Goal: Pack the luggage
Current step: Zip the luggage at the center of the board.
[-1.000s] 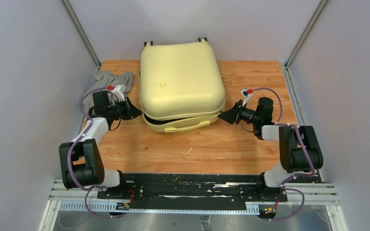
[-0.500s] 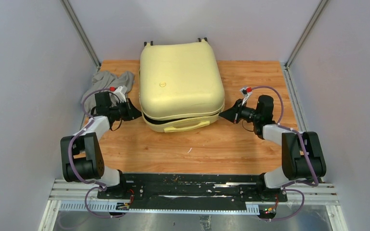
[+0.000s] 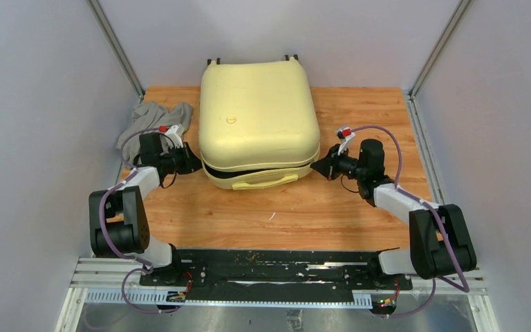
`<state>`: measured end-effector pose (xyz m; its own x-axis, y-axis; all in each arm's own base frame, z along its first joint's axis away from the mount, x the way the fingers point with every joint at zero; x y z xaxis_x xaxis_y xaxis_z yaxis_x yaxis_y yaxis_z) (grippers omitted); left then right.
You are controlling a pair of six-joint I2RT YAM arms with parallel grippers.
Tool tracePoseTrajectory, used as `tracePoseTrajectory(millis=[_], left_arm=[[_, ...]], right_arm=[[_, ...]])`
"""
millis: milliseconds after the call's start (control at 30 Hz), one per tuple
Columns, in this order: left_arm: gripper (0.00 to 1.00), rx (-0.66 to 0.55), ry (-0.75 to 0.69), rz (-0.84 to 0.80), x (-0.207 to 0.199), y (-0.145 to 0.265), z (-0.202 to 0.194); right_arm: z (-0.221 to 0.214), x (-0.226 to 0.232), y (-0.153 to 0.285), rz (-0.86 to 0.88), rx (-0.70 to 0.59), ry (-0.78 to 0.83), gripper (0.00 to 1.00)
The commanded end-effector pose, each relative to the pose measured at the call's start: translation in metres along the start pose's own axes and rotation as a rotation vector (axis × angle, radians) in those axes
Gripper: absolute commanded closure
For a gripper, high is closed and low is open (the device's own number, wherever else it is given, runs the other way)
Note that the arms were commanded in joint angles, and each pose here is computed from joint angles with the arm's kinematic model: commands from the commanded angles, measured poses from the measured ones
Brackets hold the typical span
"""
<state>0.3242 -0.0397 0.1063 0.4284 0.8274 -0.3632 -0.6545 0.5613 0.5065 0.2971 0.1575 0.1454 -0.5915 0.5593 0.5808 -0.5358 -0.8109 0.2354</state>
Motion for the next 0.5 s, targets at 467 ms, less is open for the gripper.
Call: tracePoseTrajectory(millis=[467], left_arm=[[0.95,0.038,-0.063,-0.216,-0.058,-0.033,-0.009]], right_arm=[[-0.024,0.059,-0.027,0.054,0.084,0.169,1.00]])
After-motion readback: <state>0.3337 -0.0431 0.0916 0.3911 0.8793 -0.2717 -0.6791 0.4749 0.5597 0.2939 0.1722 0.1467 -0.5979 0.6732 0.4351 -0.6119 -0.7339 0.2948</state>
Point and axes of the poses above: each gripper's point midway between its finger pads, its own y axis back along the fingers, its own x axis along the line the jaws close on, z = x × y, the point moved 4 cm from there along y, back along the fingers, and after that the axes turned 13 degrees about -y, right-handed, at the moved point
